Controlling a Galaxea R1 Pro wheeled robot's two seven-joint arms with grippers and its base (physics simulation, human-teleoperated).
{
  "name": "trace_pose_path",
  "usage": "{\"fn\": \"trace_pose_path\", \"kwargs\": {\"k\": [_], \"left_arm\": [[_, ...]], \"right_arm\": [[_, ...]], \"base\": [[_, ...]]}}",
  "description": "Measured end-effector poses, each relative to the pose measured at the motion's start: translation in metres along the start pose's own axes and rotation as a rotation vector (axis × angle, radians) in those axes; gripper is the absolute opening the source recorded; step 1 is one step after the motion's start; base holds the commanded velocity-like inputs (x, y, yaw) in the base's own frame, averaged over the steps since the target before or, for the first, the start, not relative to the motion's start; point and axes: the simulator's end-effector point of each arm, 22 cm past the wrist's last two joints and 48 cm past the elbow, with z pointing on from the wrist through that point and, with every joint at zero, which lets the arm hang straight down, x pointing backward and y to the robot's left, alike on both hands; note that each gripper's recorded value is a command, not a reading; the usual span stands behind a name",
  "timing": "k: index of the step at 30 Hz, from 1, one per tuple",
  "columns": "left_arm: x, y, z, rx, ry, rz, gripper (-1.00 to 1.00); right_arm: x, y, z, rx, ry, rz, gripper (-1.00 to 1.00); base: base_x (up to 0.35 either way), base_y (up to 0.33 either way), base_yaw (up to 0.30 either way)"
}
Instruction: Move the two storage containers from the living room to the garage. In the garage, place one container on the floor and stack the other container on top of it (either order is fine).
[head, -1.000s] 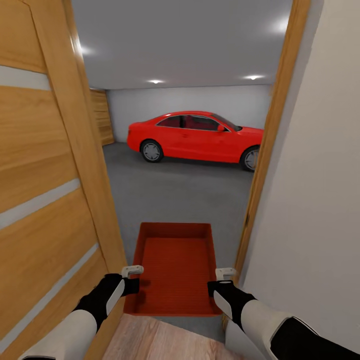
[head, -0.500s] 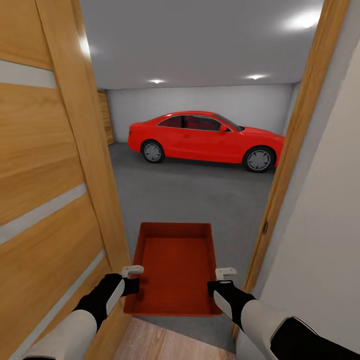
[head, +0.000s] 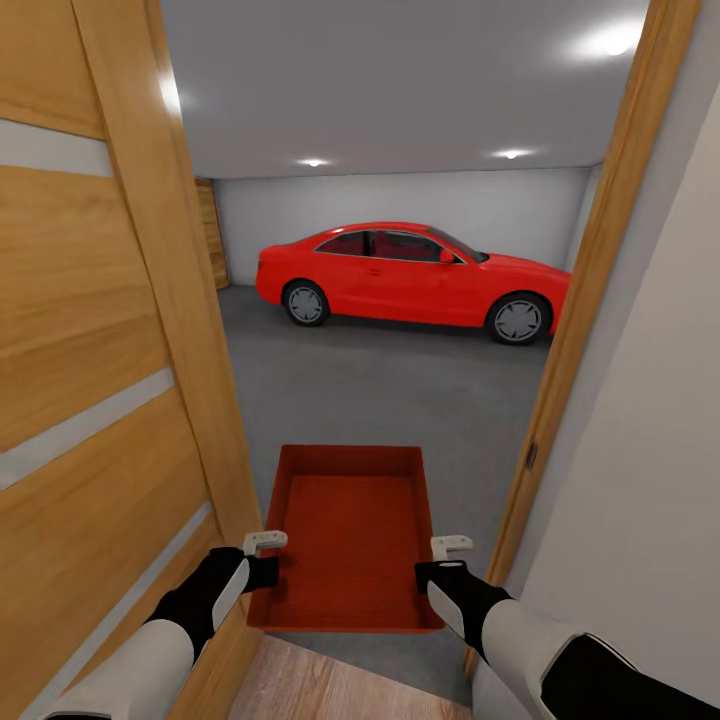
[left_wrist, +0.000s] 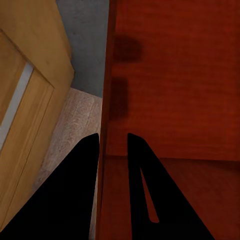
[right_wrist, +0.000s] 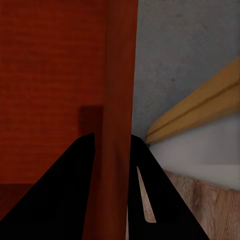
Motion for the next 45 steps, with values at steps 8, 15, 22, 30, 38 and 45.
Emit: {"fn": "trace_pose_path", "kwargs": {"k": [8,15,22,30,38,45], "left_arm": [[0.0000,0.0000,0.0000,0.000,0.000,0.000,-1.00],[0.0001,-0.0002,-0.0002,0.000,0.000,0.000,-1.00],[0.0002,0.0000,-0.0002,0.000,0.000,0.000,-1.00],[0.0001,0.0001,0.0000,0.000,0.000,0.000,-1.00],[0.0000,0.0001,0.0000,0.000,0.000,0.000,-1.00],[0.0000,0.0002,0.0000,0.000,0.000,0.000,-1.00]], "right_arm": [[0.0000,0.0000,0.0000,0.000,0.000,0.000,-1.00],[0.0002,-0.0002,-0.0001,0.000,0.000,0.001,-1.00],[0.0003,0.0001,-0.0003,0.000,0.000,0.000,-1.00],[0.0002,0.0001,-0.0001,0.001,0.000,0.000,-1.00],[0.0002,0.0001,0.0000,0.000,0.000,0.000,-1.00],[0.0000,0.0002,-0.0001,0.000,0.000,0.000,-1.00]], "base": [[0.000,0.000,0.000],[0.054,0.057,-0.017],[0.130,0.153,-0.180],[0.072,0.055,-0.238],[0.002,0.001,-0.241],[0.043,0.049,-0.088]]}}
